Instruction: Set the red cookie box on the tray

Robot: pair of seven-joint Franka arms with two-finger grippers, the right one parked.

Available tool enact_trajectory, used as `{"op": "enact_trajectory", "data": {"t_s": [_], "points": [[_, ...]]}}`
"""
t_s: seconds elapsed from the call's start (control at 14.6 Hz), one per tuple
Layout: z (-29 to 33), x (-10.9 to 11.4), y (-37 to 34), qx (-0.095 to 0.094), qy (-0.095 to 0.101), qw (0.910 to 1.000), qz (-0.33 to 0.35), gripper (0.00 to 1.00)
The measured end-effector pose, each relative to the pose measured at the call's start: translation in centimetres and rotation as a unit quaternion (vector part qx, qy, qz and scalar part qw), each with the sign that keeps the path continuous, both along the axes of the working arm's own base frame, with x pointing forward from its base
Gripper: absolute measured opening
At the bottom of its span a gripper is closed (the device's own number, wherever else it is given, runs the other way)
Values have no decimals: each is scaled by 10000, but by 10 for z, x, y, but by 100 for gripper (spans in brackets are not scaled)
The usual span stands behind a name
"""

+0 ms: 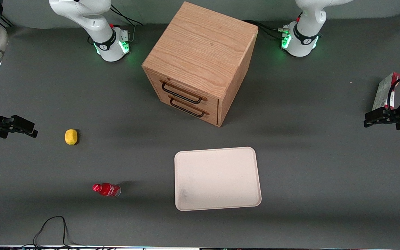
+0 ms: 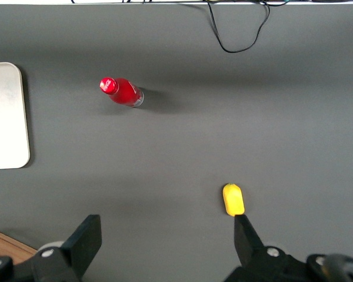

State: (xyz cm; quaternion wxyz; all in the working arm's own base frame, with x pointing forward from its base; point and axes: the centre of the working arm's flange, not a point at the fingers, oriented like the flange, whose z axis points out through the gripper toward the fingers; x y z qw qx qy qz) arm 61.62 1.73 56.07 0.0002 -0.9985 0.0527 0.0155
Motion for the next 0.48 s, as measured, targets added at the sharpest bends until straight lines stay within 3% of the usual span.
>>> {"op": "enact_trajectory", "data": {"t_s": [0.27,0.48], "points": [[-4,1,13,42,40,9999,94,100],[-23,-2,64,251,347,9989,-176,100]]}}
